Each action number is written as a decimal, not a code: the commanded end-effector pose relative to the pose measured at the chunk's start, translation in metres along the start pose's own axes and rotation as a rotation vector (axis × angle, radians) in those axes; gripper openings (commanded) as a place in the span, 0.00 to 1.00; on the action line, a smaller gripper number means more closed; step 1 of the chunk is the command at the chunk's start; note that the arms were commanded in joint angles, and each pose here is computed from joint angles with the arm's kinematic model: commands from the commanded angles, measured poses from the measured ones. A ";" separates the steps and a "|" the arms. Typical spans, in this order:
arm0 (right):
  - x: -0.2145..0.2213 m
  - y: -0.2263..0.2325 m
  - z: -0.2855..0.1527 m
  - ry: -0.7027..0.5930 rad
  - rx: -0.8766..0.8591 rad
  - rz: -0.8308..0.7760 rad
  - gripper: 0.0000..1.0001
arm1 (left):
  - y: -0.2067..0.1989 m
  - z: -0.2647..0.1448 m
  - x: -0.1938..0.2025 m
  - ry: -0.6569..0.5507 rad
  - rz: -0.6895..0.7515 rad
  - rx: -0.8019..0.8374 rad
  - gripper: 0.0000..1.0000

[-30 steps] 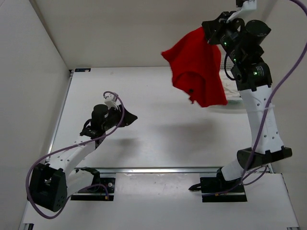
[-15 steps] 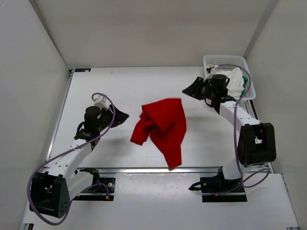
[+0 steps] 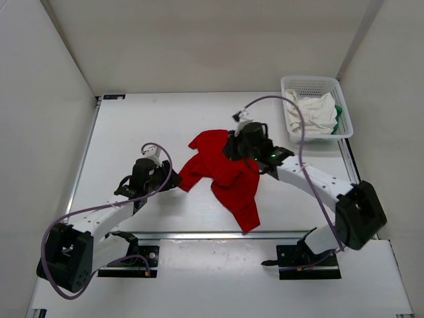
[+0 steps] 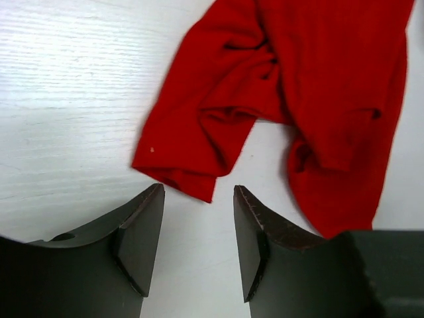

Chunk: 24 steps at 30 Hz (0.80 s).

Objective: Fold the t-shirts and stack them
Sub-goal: Move the tshirt to the center of the board, then flatten out the tshirt

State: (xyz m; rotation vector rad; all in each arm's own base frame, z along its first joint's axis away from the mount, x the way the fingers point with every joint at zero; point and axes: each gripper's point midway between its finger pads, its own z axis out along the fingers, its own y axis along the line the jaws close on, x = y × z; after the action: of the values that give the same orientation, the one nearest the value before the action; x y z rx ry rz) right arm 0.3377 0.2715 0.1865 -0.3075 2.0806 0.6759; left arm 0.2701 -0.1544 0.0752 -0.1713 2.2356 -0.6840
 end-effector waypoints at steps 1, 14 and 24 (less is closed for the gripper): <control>0.036 -0.005 0.024 0.118 0.098 -0.150 0.20 | 0.009 0.005 -0.003 -0.019 0.001 -0.033 0.57; 0.005 -0.002 0.173 0.164 0.265 -0.443 0.40 | 0.025 0.021 -0.004 0.006 0.014 -0.097 0.83; 0.021 0.033 0.207 0.220 0.148 -0.483 0.36 | 0.052 0.014 0.005 0.005 -0.067 -0.137 0.66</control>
State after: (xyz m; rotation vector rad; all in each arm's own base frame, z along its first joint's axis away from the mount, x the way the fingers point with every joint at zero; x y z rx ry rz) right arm 0.4600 0.4008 0.0586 -0.7627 2.1977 0.1405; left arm 0.2841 -0.1229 0.0357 -0.2906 2.3107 -0.5516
